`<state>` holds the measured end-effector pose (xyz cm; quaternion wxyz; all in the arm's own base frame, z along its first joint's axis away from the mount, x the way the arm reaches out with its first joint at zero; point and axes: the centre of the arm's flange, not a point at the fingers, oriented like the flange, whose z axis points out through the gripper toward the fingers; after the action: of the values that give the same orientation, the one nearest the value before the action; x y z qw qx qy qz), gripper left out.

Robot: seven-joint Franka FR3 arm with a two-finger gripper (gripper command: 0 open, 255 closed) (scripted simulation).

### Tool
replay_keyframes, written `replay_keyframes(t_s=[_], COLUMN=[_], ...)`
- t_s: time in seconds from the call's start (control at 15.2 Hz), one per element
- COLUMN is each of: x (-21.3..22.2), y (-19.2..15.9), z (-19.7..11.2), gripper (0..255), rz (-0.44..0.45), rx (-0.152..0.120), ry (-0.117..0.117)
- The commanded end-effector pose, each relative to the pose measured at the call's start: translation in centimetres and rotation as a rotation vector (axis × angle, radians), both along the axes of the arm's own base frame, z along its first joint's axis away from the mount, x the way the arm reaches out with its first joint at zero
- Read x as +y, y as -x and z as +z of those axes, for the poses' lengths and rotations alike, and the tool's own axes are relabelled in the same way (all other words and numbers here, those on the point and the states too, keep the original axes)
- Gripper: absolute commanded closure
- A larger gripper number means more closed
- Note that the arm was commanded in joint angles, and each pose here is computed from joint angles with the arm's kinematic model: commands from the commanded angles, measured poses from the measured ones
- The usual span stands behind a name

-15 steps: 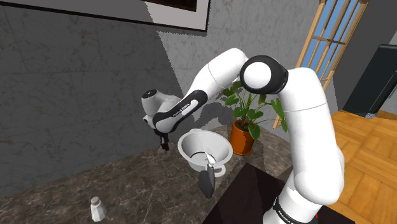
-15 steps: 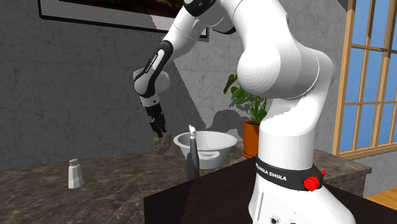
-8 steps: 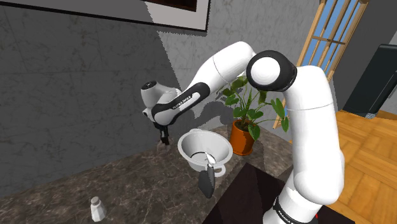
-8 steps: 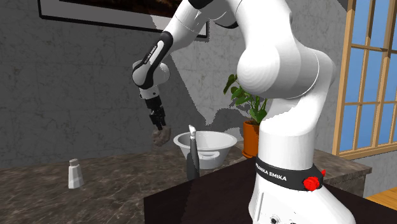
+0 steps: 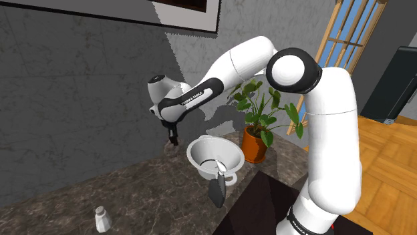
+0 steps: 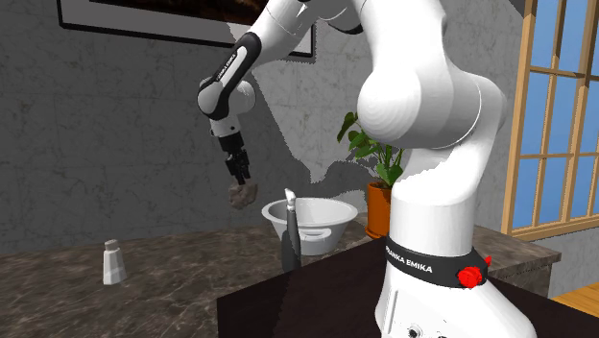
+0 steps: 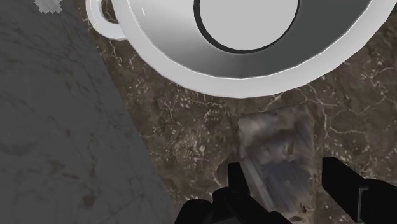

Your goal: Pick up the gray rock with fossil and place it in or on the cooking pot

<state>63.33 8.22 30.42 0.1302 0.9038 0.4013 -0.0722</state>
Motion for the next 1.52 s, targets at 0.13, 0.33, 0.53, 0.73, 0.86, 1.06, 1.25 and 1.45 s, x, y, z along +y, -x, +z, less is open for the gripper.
replay_keyframes(t_s=[0.13, 0.33, 0.53, 0.73, 0.86, 1.06, 1.25, 1.45], x=[-3.1, -6.3, -9.4, -12.6, -14.5, -14.5, -14.5, -14.5], y=[2.4, 4.8, 7.2, 9.6, 11.0, 11.0, 11.0, 11.0], z=[0.7, 0.7, 0.8, 0.9, 1.0, -0.6, -2.2, -3.8], gripper=[255, 255, 255, 255, 255, 255, 255, 255], rz=[0.000, 0.000, 0.000, 0.000, 0.000, 0.000, 0.000, 0.000], rx=[0.000, 0.000, 0.000, 0.000, 0.000, 0.000, 0.000, 0.000], ry=[0.000, 0.000, 0.000, 0.000, 0.000, 0.000, 0.000, 0.000])
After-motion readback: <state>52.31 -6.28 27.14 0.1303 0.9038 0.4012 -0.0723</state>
